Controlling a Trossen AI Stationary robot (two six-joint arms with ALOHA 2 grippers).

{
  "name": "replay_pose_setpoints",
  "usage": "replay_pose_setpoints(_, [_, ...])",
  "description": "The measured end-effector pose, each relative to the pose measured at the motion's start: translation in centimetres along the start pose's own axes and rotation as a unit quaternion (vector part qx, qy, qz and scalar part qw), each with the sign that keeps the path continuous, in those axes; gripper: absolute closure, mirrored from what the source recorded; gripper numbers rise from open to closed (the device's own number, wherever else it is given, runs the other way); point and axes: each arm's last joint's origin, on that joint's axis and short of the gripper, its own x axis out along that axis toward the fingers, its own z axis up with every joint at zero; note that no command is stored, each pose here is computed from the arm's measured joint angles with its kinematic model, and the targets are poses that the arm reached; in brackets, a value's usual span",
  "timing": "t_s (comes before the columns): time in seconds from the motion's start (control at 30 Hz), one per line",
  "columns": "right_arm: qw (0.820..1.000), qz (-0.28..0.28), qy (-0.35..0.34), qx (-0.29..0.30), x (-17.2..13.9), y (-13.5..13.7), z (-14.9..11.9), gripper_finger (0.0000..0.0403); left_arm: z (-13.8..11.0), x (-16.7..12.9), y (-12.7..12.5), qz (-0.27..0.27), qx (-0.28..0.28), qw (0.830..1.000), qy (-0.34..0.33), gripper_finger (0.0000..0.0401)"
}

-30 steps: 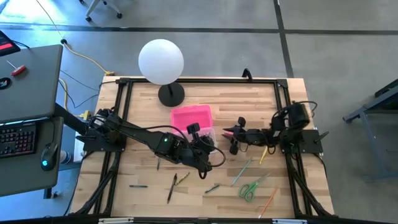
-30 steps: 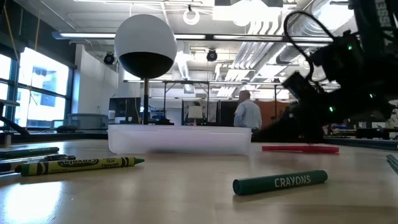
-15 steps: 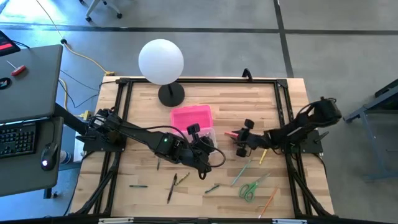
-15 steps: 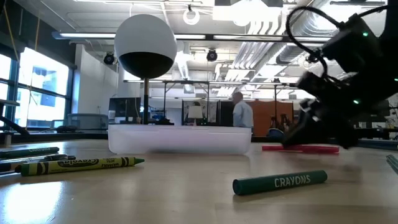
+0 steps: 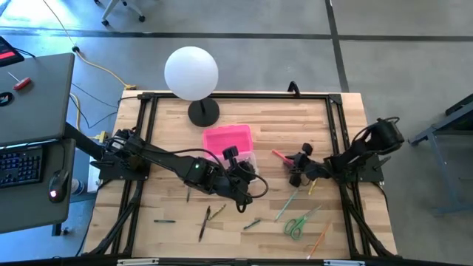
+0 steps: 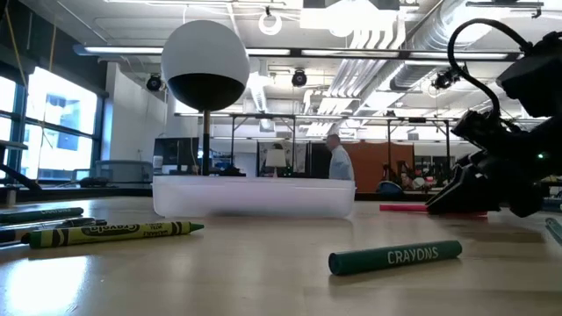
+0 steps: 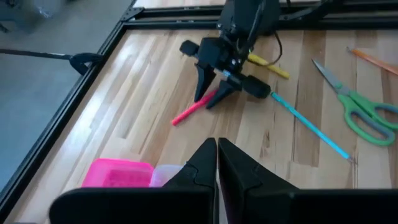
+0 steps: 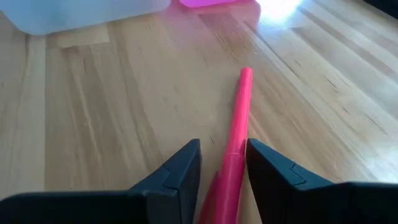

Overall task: Pick & place school supplies into a supply box
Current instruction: Put the pink pen into the pink supply box

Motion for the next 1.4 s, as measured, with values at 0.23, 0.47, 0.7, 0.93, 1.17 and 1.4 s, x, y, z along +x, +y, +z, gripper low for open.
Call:
replay_pose_setpoints(0.23, [0.999, -0.042, -0.002, 0.027, 2.3, 0.6, 0.4, 0.0294, 0.0, 0.0, 0.0, -0.001, 0.001, 1.0, -0.001, 0.0355])
replay_pose_setpoints(0.47, [0.998, -0.06, -0.018, 0.032, 3.6, 0.7, -0.2, 0.0369, 0.0, 0.0, 0.0, -0.004, 0.004, 1.0, 0.002, 0.0355])
replay_pose_setpoints(0.7, [0.998, -0.01, -0.063, 0.018, 3.4, 1.3, 1.0, 0.0382, 0.0, 0.0, 0.0, -0.004, 0.005, 1.0, 0.002, 0.0355])
replay_pose_setpoints(0.93, [0.985, 0.066, -0.159, 0.014, 3.0, 2.7, 5.0, 0.0386, 0.0, -0.9, 0.7, 0.007, 0.01, 1.0, 0.006, 0.0355])
replay_pose_setpoints(1.17, [0.977, 0.103, -0.167, -0.082, 5.2, 6.5, 12.2, 0.0383, 0.9, -4.0, 3.3, 0.046, -0.002, 0.999, -0.018, 0.0355])
replay_pose_setpoints(1.4, [0.974, 0.127, -0.041, -0.184, 10.3, 9.5, 19.0, 0.0378, 1.5, -6.8, 5.5, 0.04, -0.02, 0.998, -0.037, 0.0355])
